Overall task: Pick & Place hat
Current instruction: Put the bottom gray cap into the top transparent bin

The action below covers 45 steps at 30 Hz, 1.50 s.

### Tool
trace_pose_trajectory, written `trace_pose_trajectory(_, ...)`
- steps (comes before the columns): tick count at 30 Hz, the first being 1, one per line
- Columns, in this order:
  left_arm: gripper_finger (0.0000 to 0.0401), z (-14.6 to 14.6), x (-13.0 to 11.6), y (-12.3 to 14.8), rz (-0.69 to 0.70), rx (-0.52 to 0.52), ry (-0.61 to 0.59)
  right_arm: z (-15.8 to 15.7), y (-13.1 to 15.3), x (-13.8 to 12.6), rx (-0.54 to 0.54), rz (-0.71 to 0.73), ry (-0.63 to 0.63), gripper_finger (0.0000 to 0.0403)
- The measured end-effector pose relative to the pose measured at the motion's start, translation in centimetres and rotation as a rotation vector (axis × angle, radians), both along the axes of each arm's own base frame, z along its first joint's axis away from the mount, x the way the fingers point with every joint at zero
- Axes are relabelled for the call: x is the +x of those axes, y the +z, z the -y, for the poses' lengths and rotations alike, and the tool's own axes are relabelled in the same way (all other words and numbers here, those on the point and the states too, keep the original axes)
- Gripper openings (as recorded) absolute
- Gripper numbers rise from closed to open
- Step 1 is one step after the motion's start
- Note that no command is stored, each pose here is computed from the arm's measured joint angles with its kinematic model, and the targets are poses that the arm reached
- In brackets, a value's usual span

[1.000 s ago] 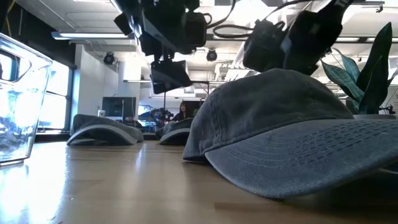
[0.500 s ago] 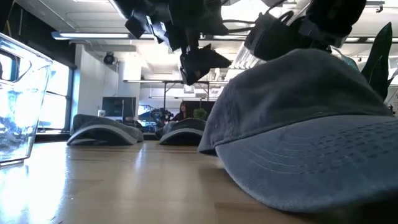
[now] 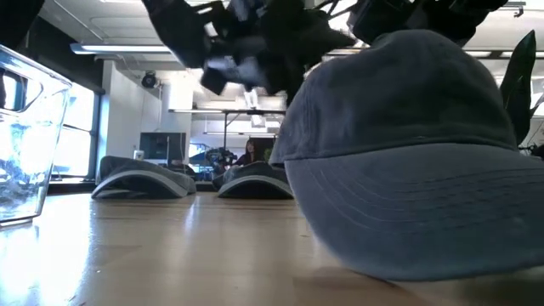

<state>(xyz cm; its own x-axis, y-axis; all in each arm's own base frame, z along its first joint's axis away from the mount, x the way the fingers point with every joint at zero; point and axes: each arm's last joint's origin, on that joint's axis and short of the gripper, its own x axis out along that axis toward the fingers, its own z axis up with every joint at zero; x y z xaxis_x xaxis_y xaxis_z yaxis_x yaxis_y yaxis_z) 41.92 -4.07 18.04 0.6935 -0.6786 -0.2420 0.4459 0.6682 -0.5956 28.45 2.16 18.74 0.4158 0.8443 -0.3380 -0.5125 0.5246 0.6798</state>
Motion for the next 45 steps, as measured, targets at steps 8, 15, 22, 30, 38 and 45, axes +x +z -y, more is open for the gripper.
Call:
trace_pose_trajectory(8, 0.0218, 0.5, 0.4, 1.9, 0.076, -0.094, -0.225, 0.0, -0.3, -0.3, -0.02, -0.045, -0.01, 0.0008)
trace_pose_trajectory(15, 0.0218, 0.9, -0.3, 2.3, -0.007, -0.14, -0.307, 0.0, -0.6, -0.7, -0.004, -0.106, 0.004, 0.0013)
trace_pose_trajectory(22, 0.0218, 1.4, -0.8, 0.6, -0.103, -0.044, -0.271, -0.2, -0.6, -0.8, 0.024, -0.111, 0.038, 0.0011)
trace_pose_trajectory(30, 0.0217, 2.7, -0.9, 0.3, -0.084, 0.042, -0.215, -0.4, -0.6, -0.8, 0.003, -0.083, 0.048, 0.0012)
trace_pose_trajectory(38, 0.0199, 3.0, -0.7, 0.0, -0.038, 0.153, -0.144, -0.8, -0.8, -0.7, -0.109, -0.01, 0.023, 0.0029)
trace_pose_trajectory(45, 0.0096, 2.3, -1.2, -0.9, -0.091, 0.241, -0.153, -1.9, -0.7, -0.9, -0.087, 0.013, 0.1, 0.0134)
